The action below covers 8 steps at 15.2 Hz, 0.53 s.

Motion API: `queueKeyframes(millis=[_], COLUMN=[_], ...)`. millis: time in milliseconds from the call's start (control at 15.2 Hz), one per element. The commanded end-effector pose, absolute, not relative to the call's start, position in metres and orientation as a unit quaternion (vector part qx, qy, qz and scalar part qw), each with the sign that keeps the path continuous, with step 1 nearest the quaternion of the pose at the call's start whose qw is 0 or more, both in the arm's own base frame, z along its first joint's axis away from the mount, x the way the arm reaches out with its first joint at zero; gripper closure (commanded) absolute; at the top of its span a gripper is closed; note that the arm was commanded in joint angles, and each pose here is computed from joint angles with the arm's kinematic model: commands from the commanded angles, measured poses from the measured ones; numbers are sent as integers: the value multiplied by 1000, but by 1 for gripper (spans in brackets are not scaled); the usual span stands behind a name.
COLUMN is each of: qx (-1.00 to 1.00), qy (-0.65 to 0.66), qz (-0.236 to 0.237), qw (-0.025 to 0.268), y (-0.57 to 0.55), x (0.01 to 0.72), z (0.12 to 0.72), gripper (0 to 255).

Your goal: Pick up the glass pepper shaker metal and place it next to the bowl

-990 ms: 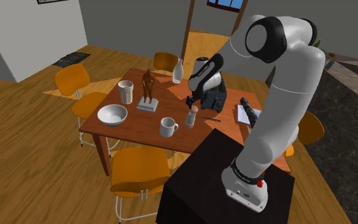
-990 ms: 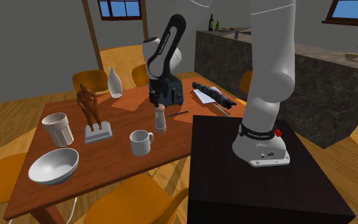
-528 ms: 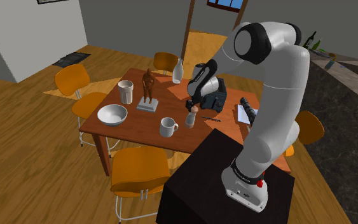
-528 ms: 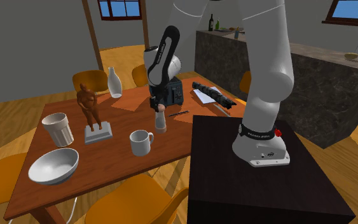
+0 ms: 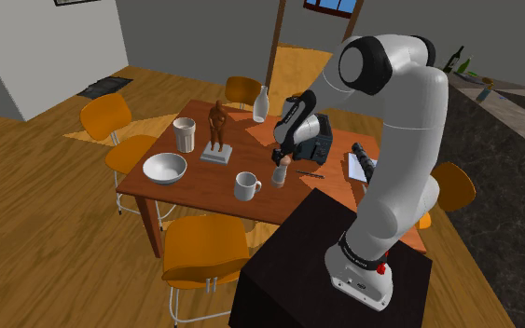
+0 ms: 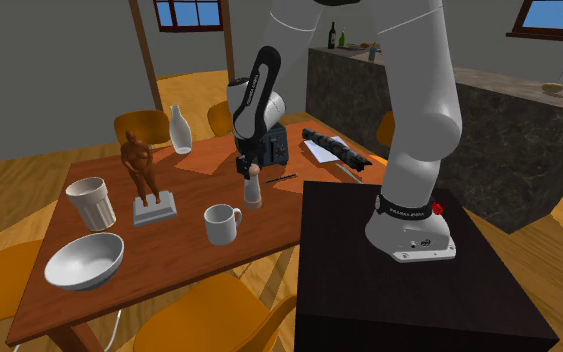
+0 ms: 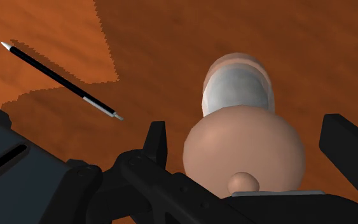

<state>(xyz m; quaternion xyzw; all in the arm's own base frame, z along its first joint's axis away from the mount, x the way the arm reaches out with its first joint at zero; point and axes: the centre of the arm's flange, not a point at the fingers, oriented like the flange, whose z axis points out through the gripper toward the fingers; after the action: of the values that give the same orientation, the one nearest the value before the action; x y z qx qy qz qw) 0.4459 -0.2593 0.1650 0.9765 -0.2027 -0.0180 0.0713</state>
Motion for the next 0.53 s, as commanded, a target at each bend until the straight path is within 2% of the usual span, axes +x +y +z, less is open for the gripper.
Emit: queueKeyframes(millis=[0, 66, 462], qx=[976, 976, 976], qy=[-203, -203, -203], qz=[-18, -18, -18], qw=[71, 71, 71], y=[-259, -259, -259], x=[446, 446, 446], z=[165, 165, 165], gripper=[0, 255, 255])
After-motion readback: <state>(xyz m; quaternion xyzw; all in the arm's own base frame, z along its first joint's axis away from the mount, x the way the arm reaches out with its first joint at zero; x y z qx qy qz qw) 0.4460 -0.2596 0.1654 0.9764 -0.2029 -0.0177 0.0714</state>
